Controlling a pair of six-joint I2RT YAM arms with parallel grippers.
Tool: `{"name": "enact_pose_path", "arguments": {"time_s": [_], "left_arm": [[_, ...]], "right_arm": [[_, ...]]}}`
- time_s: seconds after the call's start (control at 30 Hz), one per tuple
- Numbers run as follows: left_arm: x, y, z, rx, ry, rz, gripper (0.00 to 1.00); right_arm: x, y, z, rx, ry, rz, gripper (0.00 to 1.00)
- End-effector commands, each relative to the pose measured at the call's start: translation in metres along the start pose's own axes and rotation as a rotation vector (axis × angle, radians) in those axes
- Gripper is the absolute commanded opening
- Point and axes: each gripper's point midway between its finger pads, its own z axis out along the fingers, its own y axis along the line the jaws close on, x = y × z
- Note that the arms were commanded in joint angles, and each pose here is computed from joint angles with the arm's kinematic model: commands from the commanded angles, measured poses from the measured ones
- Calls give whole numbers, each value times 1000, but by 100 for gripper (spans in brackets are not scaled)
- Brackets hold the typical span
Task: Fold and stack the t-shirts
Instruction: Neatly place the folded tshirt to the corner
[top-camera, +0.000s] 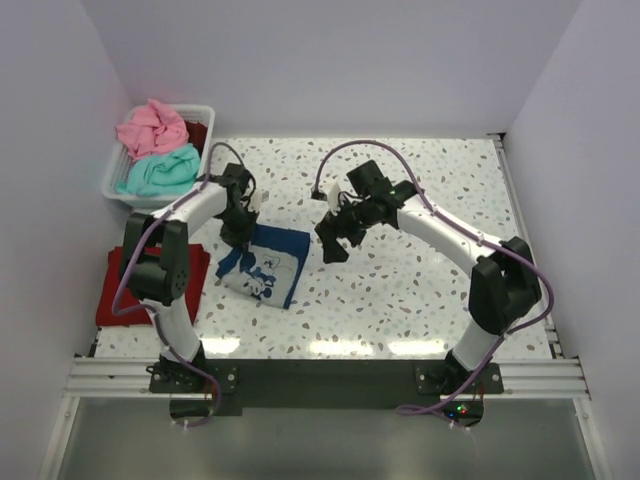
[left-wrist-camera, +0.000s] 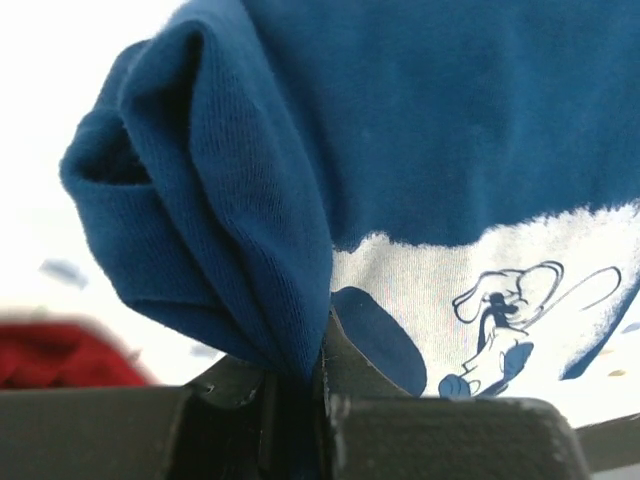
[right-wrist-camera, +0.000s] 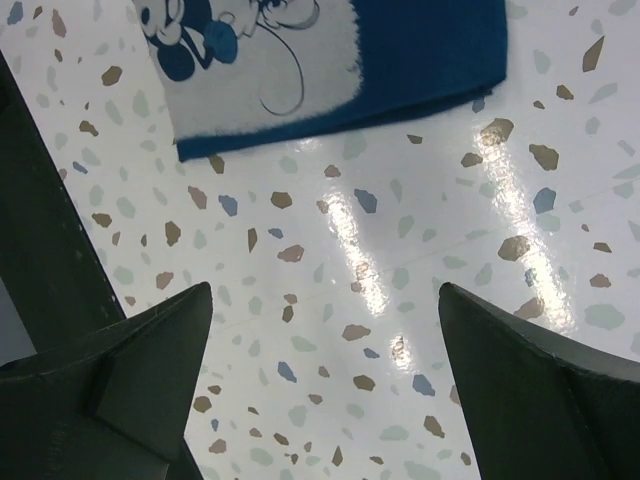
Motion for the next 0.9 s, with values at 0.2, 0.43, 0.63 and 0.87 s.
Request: {"name": "enact_pose_path", "arguments": {"time_s": [0.2,0.43,0.63,0.87], "left_arm": [[42,46,-80,-126,30,117,0],[76,55,-122,-243,-55,136,0],[96,62,-148,-296,-117,137,0],[93,61,-184,-335,-202,171,0]], "right_arm": [[4,-1,-13,42,4,-55,99],[9,1,-12,41,-4,-61,99],[11,2,-13,38,-7,-61,99],[11,4,-14,39,-10,-49,99]]}}
